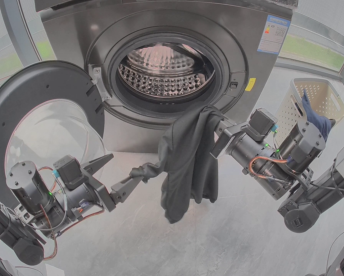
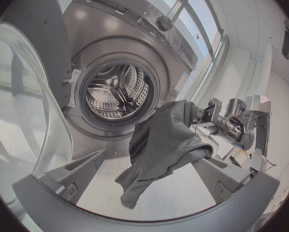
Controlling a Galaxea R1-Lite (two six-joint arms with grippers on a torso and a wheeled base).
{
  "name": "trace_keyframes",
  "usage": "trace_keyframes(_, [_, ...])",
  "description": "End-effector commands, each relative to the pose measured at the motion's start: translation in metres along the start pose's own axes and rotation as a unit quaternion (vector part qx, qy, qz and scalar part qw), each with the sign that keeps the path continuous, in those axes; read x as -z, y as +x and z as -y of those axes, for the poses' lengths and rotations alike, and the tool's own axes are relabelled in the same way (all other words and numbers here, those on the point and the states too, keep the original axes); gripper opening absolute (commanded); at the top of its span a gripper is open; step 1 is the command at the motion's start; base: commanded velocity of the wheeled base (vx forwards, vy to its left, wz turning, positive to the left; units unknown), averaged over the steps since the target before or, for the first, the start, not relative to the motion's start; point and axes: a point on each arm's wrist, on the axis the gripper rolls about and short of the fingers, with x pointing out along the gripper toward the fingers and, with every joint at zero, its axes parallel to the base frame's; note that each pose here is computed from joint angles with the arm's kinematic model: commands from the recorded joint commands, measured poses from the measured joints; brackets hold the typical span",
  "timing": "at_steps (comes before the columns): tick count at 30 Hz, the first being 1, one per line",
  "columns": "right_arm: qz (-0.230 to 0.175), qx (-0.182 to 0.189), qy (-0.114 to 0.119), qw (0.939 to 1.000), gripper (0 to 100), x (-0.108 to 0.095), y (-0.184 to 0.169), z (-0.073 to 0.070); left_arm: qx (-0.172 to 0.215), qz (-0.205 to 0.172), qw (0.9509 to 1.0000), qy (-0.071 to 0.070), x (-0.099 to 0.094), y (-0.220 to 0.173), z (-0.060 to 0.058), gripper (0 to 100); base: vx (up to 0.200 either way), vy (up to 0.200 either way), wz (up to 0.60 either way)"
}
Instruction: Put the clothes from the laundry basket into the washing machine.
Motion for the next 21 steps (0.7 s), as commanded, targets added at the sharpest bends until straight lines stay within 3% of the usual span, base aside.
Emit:
trace_keyframes(1, [0.002, -0.002, 0.000, 1.0000, 0, 0.000, 0.001, -0.001, 0.001, -0.036, 0.9993, -0.004, 0.014, -0.006, -0.001, 100, 0.000, 0.000, 0.00])
trace_keyframes(7, [0.002, -0.006, 0.001, 1.0000, 0, 0.000, 0.001, -0.003, 0.013, -0.042, 0.9990, -0.005, 0.016, -0.008, 0.001, 100, 0.000, 0.000, 0.00])
trace_keyframes(10, [0.000, -0.014, 0.003, 0.9999, 0, 0.001, 0.001, -0.009, 0.016, -0.046, 0.9988, 0.003, 0.017, -0.008, 0.002, 100, 0.000, 0.000, 0.00])
trace_keyframes(21, [0.004, -0.013, 0.003, 0.9999, 0, -0.001, 0.002, -0.008, 0.045, -0.076, 0.9960, 0.014, 0.027, -0.012, 0.004, 100, 0.000, 0.000, 0.00])
